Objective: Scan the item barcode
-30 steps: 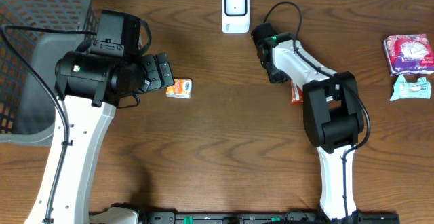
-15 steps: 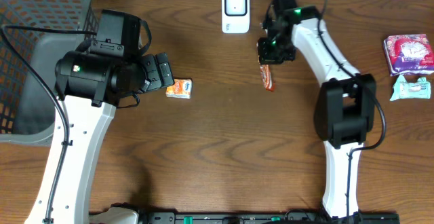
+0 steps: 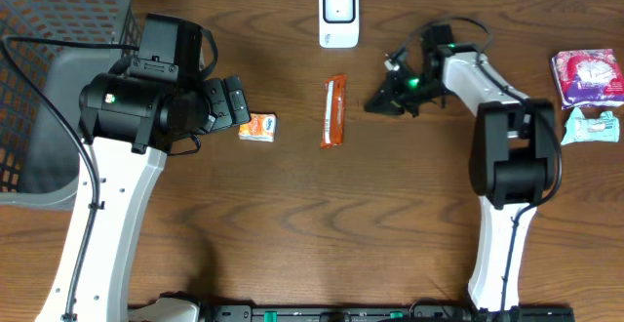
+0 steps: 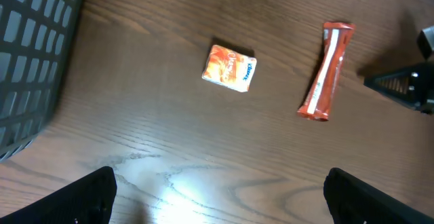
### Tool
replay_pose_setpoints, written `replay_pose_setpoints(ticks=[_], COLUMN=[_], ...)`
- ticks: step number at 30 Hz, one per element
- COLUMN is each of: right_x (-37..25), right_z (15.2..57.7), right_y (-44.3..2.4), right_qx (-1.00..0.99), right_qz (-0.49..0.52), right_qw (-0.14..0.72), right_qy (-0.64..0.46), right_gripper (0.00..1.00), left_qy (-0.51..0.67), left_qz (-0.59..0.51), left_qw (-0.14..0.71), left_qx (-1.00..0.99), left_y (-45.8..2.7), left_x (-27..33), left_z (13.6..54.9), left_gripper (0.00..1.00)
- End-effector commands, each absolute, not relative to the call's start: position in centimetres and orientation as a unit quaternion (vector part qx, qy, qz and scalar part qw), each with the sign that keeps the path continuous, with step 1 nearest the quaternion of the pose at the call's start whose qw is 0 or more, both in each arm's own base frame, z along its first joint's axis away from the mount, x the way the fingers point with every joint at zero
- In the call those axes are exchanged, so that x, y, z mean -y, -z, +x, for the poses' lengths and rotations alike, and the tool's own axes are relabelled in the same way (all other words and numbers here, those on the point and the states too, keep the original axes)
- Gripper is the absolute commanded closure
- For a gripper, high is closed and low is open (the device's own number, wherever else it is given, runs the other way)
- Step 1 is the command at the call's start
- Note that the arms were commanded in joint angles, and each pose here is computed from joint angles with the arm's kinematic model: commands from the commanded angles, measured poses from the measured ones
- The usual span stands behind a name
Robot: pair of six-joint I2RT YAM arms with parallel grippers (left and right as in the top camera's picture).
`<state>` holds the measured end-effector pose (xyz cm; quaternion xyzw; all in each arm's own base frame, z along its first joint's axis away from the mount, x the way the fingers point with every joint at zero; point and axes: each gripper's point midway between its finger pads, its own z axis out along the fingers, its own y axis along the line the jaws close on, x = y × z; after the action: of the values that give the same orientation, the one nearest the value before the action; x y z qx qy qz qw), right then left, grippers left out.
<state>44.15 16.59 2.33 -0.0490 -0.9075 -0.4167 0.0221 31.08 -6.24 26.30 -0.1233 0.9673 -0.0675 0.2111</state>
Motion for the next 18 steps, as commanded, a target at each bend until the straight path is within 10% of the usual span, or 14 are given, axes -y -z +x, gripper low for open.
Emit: replay_pose_setpoints(ticks=[1, 8, 12, 18], right_x=[-13.6, -12.5, -14.9, -20.4], right_z=[45.0, 44.7, 44.8, 44.5], right_y=[-2.4, -3.9, -5.0, -4.1], right_qx=[0.9, 0.93, 0.933, 0.932], right_qz=[-0.093, -0.057, -0.021, 0.019], right_qw=[0.018, -0.014, -0.033, -0.034], right_qy=[0.425, 0.363, 0.357, 0.361], right_gripper=[0.98, 0.85, 0.49, 0.23], left_qy=[0.065, 0.065, 0.065, 0.064], left_qz=[-0.121, -0.121, -0.121, -0.121], left_qw=[0.219, 0.219, 0.219, 0.22], left_qx=[-0.966, -0.966, -0.966, -0.966], left_y=[-26.8, -26.8, -26.8, -26.8], left_x=[6.0, 6.0, 6.0, 6.0], left_z=[31.2, 31.2, 31.2, 31.2], left_gripper=[0.02, 0.02, 0.02, 0.02])
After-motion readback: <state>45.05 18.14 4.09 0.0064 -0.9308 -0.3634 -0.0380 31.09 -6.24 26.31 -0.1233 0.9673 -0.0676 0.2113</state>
